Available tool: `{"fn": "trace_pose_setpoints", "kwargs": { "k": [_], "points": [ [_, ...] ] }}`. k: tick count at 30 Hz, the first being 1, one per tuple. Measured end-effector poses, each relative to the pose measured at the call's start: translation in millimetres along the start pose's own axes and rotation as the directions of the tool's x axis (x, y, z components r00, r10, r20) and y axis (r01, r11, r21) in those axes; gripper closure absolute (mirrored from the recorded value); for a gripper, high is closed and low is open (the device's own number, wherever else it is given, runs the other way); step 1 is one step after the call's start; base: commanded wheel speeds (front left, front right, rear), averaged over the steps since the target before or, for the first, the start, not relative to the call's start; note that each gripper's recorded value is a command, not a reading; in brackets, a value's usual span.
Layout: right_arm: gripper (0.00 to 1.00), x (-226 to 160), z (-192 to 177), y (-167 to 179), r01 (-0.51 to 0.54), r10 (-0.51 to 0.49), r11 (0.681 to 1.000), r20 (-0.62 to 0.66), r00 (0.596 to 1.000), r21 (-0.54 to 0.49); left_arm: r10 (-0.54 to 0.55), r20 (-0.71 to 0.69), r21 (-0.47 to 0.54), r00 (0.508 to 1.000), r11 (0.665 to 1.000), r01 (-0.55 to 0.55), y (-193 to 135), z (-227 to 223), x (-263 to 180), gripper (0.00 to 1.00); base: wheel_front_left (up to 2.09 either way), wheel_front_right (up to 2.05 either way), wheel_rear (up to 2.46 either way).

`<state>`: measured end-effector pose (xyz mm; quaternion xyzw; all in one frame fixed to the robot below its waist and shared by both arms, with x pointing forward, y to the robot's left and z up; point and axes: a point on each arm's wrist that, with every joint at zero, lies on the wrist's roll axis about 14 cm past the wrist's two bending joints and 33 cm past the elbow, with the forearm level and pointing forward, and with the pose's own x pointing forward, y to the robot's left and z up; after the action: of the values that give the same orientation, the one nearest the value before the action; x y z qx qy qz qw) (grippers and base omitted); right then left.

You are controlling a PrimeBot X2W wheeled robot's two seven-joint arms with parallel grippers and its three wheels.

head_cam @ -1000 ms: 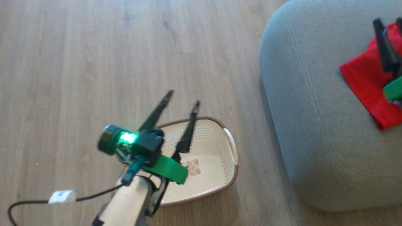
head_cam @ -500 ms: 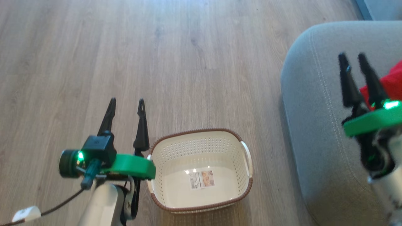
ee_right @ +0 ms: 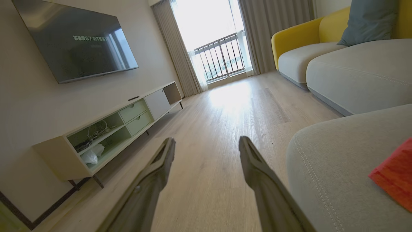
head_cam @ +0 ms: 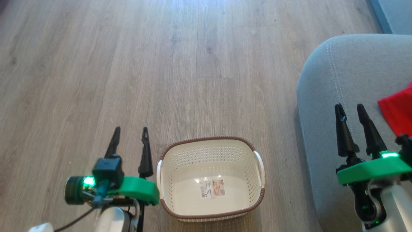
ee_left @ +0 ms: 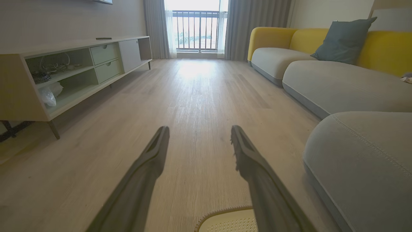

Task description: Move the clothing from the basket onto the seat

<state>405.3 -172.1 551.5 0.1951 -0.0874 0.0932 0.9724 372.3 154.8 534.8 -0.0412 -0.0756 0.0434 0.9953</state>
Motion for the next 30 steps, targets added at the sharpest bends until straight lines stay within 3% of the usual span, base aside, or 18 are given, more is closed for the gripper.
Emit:
{"fn": "trace_pose_setpoints", "kwargs": {
  "k": [9, 30],
  "points": [
    [0.0, -12, -13, -1, 0.027, -0.028, 1.0, -0.023, 0.999, -0.01, 0.013, -0.041, 0.048, 0.999, 0.999, -0.011, 2, -15, -5, 0.0, 0.0, 0.0, 0.0],
    [0.0, -17, -24, -6, 0.053, -0.053, 0.999, -0.052, 0.997, -0.006, -0.006, -0.067, 0.036, 0.998, 0.999, 0.008, -5, -22, -7, 0.0, 0.0, 0.0, 0.0]
  ]
}}
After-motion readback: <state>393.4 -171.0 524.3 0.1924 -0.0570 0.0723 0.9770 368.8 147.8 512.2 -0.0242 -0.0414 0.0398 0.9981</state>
